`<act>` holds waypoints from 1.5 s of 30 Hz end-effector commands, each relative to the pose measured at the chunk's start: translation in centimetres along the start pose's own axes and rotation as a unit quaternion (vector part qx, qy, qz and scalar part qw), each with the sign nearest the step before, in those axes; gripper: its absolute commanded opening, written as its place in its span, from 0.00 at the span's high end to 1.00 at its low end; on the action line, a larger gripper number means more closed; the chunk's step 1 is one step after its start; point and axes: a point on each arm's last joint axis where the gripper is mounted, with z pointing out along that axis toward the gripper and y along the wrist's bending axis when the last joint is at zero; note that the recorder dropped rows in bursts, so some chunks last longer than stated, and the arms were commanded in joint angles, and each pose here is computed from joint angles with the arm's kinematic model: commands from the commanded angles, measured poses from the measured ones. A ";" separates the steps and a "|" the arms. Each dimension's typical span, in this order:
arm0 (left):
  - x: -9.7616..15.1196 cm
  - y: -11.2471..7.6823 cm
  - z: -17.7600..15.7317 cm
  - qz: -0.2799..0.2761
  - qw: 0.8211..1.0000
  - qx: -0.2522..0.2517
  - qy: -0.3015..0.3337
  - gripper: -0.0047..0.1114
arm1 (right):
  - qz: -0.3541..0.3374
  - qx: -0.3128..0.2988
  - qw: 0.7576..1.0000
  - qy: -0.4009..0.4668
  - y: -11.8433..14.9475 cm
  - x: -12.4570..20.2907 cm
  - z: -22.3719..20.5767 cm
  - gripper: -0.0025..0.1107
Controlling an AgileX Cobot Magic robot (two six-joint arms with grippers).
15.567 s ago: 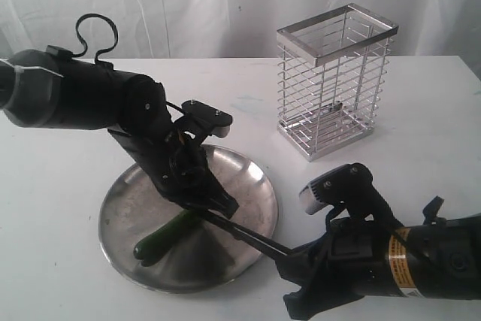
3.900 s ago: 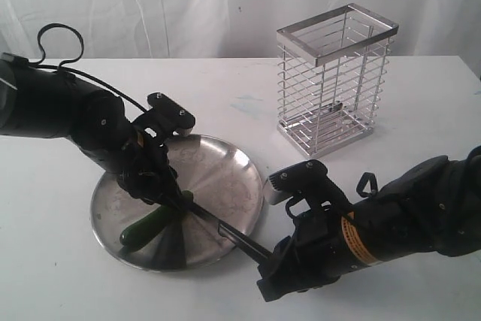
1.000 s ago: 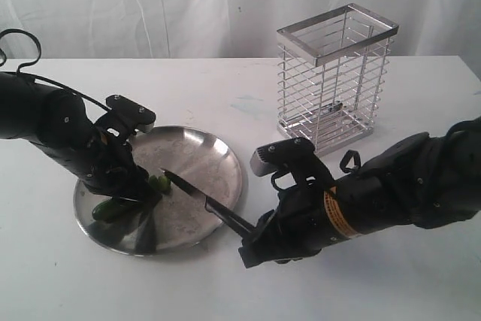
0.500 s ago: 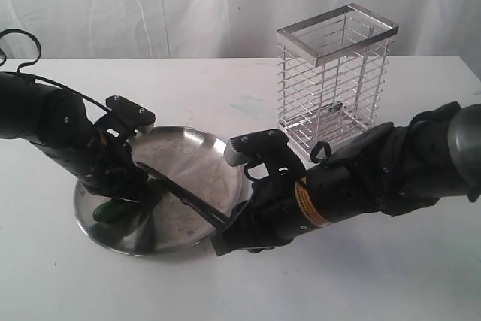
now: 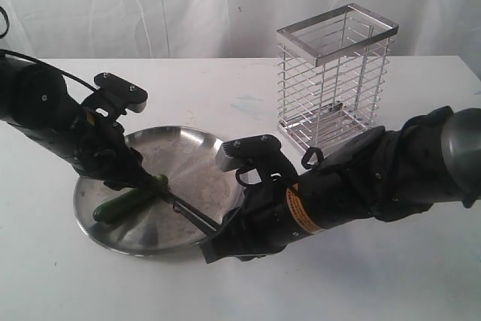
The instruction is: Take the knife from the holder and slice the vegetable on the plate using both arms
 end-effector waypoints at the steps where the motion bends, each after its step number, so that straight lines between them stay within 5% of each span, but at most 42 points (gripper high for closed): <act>1: 0.0 0.0 -1.0 -0.007 1.000 0.003 0.000 0.52 | 0.000 0.023 1.000 -0.011 -0.1 -0.4 0.0 0.98; 25: -0.1 0.0 -1.2 -0.006 1.000 0.002 -0.004 0.52 | 0.016 0.040 0.999 -0.017 -0.5 -0.5 0.0 0.98; 45: -0.4 0.1 -1.2 -0.018 1.000 0.002 -0.021 0.52 | 0.023 -0.008 1.000 0.015 0.4 0.0 1.4 0.98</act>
